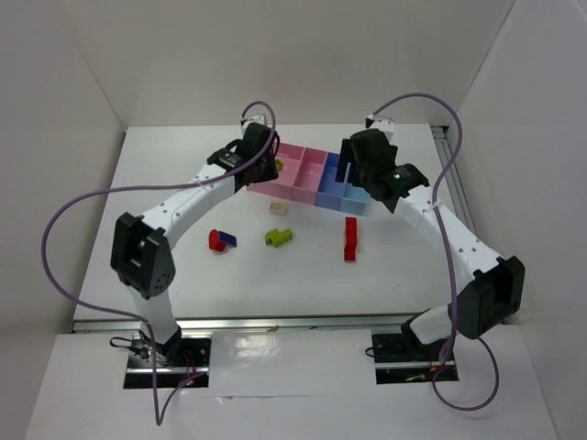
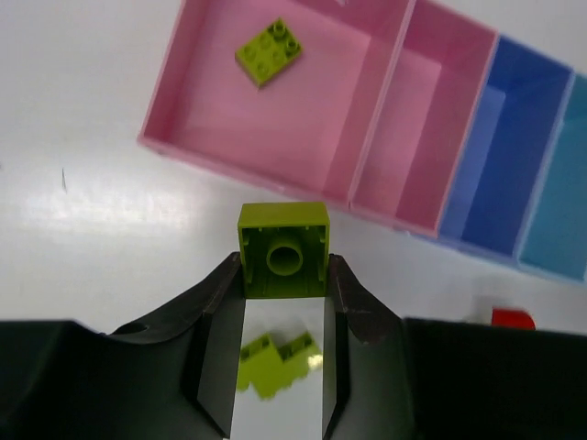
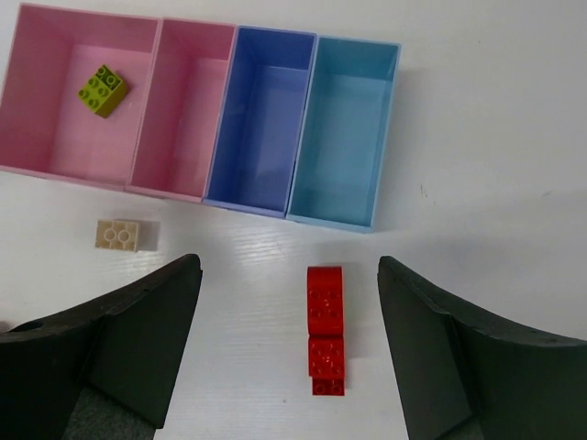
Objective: Sort the legos into containers by color
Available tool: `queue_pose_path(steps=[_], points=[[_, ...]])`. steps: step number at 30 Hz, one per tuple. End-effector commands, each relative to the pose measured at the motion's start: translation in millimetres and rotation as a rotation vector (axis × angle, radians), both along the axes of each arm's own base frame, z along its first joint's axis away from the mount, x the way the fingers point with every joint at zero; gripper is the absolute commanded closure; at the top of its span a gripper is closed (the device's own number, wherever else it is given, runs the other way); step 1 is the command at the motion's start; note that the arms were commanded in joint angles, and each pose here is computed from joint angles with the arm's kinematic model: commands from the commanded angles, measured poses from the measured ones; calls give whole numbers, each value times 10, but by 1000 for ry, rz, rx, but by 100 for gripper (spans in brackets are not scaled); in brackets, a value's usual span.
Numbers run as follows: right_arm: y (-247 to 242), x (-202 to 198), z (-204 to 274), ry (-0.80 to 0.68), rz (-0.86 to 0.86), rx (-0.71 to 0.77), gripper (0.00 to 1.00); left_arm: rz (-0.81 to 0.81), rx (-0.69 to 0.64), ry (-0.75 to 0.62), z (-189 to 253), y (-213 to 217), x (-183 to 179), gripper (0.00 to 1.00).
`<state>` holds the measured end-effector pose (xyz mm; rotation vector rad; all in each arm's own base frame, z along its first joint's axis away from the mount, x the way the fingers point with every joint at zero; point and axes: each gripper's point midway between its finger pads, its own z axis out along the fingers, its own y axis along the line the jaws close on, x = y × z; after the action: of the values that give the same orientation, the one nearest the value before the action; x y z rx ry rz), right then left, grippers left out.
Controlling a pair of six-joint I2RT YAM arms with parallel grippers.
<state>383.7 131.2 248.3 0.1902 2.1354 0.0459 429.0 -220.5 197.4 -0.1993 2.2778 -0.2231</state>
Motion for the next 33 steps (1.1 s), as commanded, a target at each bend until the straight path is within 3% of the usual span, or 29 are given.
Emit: queue_pose_path(steps=[1, 8, 9, 10, 11, 14, 20, 24, 29, 33], points=[[-129, -229, 130, -4, -21, 13, 15, 12, 76, 35, -274, 86, 373, 81], [-78, -515, 69, 24, -10, 72, 15, -36, -18, 16, -377, -92, 1046, 75], [-84, -532, -6, 40, -16, 71, 15, -44, -16, 42, -547, -135, 1089, 68], [-52, -562, -22, 48, -4, 66, 15, -51, -22, 43, -572, -167, 1120, 35], [-5, -596, -77, 60, 2, 71, 15, -51, -18, 52, -595, -170, 1126, 22], [176, -643, -160, 69, 46, 75, 15, -90, -44, 51, -507, -242, 1104, 10], [566, -679, -546, 138, 137, 52, 15, -96, -28, -6, -70, -27, 746, 19], [762, -638, -577, 119, 188, 103, 15, -145, -57, -5, 111, 97, 252, 27], [837, -637, -816, 160, 223, 113, 15, -184, -116, 192, -409, 101, -566, 28], [956, -568, -921, 185, 250, 114, 15, -159, -120, 282, -819, -3, -890, 30]])
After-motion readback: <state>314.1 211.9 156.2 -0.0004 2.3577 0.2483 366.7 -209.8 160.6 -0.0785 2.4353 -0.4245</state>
